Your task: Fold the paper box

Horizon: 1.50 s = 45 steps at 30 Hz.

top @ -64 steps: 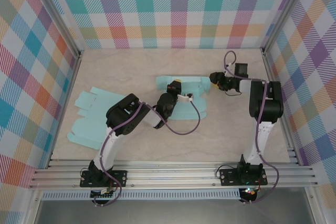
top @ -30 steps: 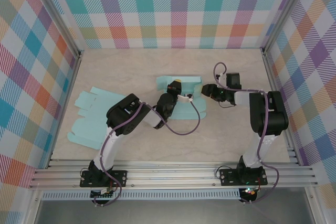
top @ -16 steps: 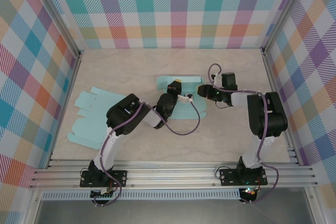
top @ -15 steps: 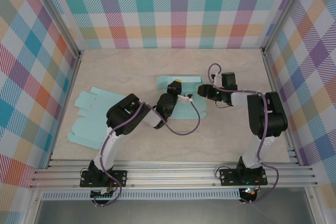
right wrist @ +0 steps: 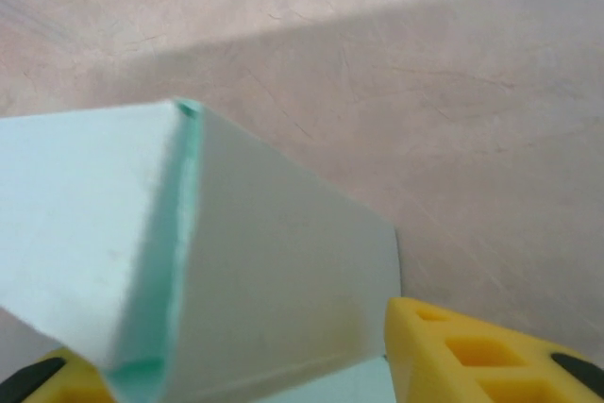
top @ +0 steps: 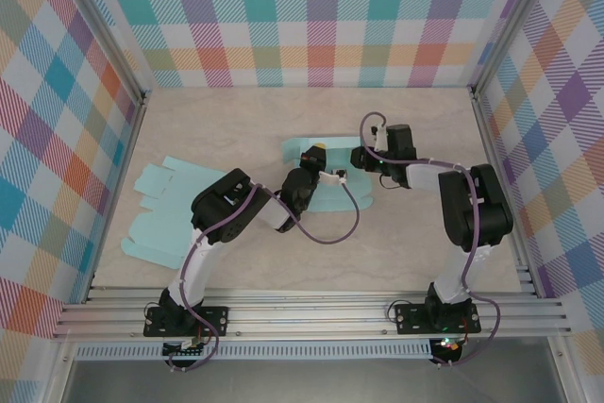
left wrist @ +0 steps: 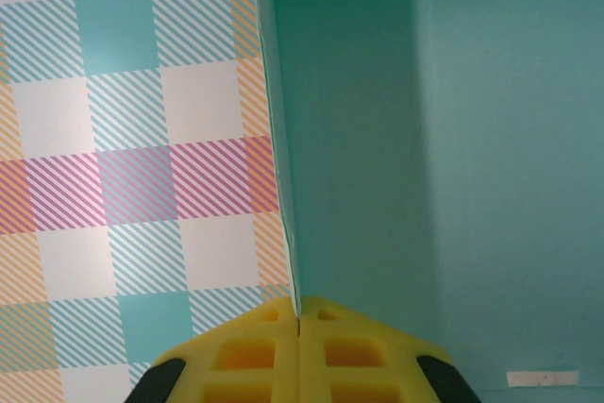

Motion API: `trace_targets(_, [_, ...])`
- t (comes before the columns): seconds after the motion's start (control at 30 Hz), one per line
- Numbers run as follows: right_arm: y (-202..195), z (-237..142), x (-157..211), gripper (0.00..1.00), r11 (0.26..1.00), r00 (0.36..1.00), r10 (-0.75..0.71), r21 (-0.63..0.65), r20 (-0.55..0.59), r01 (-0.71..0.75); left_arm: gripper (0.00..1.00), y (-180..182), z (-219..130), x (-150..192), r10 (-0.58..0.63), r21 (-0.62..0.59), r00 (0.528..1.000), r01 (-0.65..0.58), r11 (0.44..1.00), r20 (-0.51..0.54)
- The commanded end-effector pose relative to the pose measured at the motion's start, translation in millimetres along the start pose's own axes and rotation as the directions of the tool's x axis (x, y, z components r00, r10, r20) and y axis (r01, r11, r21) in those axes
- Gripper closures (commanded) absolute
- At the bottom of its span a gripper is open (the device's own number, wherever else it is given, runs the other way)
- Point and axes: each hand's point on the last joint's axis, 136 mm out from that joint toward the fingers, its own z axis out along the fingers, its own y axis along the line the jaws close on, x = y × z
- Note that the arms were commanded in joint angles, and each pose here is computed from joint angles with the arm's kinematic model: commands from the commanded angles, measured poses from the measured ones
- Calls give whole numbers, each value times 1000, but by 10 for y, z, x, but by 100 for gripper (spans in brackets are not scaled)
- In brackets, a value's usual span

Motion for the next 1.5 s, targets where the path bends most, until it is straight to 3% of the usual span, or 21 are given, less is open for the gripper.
trace_targets(0.0, [-25, 47, -247, 58, 995, 991, -68, 75, 117, 59, 100, -139, -62, -126, 29, 40, 998, -31, 999, 53])
trace_targets(0.4, [-112, 43, -314, 64, 984, 980, -67, 174, 185, 34, 100, -4, -62, -127, -15, 32, 999, 13, 999, 52])
trace_targets(0.6, [-136, 45, -315, 87, 974, 980, -73, 225, 184, 31, 99, 111, -89, -139, -100, 44, 994, 98, 994, 40])
trace_targets(0.77, [-134, -3, -320, 93, 965, 974, -106, 258, 202, 52, 56, 392, -123, -126, -240, 18, 971, 240, 971, 16])
trace_targets(0.93, [-100, -89, -326, 97, 954, 968, -149, 287, 203, 87, 14, 814, -212, 5, -448, -22, 894, 448, 894, -19])
trace_targets(1.03, [-82, -188, -331, 99, 947, 964, -167, 306, 209, 98, 2, 1096, -313, 161, -582, -70, 812, 578, 813, -47])
trace_targets(1.13, [-70, -277, -313, 100, 945, 963, -169, 313, 211, 97, 0, 1406, -473, 402, -745, -144, 663, 732, 666, -78])
trace_targets(1.23, [-48, -371, -298, 100, 945, 961, -170, 312, 218, 96, 0, 1698, -721, 655, -890, -200, 449, 868, 454, -76])
trace_targets(1.33, [-37, -460, -274, 100, 945, 963, -163, 314, 215, 90, 0, 1832, -945, 916, -981, -232, 163, 955, 183, -103])
trace_targets(1.4, [-17, -510, -245, 100, 946, 965, -157, 311, 208, 87, 0, 1819, -1090, 1188, -988, -296, -96, 953, -57, -120])
trace_targets(1.47, [-18, -538, -201, 100, 948, 969, -145, 308, 200, 78, 0, 1618, -1199, 1391, -932, -341, -321, 906, -250, -169])
